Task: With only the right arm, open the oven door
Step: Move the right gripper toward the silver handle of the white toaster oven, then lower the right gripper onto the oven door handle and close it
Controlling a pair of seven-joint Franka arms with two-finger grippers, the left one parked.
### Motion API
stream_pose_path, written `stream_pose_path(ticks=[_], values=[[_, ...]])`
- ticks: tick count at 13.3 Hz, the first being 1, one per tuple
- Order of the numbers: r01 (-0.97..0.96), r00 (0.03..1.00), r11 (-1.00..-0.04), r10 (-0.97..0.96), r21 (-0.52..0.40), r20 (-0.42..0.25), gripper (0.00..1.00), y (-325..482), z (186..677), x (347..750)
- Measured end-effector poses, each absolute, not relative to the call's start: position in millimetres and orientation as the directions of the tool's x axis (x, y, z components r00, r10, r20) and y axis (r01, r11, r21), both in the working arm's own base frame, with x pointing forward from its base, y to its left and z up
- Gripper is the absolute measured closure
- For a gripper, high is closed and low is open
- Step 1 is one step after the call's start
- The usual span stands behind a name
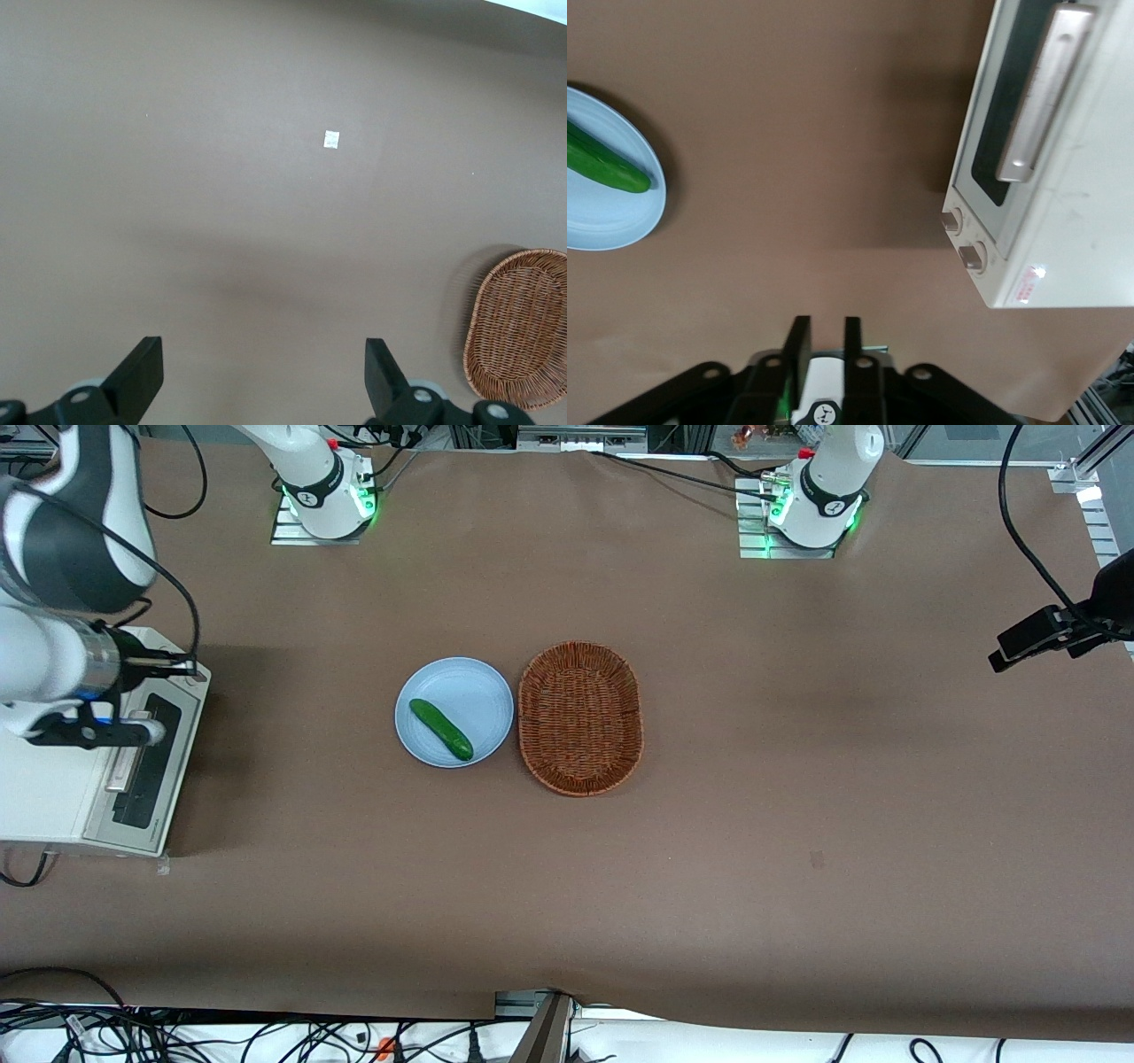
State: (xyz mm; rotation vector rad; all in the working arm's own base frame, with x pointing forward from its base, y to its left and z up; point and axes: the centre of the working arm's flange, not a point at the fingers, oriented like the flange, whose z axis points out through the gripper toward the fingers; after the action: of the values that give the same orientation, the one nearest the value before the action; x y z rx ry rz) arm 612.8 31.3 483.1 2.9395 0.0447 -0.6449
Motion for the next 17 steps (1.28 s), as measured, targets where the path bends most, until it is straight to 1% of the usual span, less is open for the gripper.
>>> stream_pose_path(ticks=[1,2,3,7,11,13,17], values=[[0.078,0.899,-0.990,0.017,0.120,-0.438,0.95,32,467,617],[0.091,0.894,-0.988,0.027,0.123,-0.447,0.95,31,452,622],[0.103,0.893,-0.986,0.034,0.129,-0.449,0.99,29,437,627],[0.192,0.890,-0.959,0.081,0.208,-0.448,0.99,6,385,634],[0.270,0.875,-0.924,0.118,0.272,-0.470,0.99,-27,358,640],[0.307,0.861,-0.912,0.144,0.272,-0.488,0.99,-44,352,642],[0.365,0.842,-0.899,0.209,0.241,-0.497,0.99,-83,355,643]])
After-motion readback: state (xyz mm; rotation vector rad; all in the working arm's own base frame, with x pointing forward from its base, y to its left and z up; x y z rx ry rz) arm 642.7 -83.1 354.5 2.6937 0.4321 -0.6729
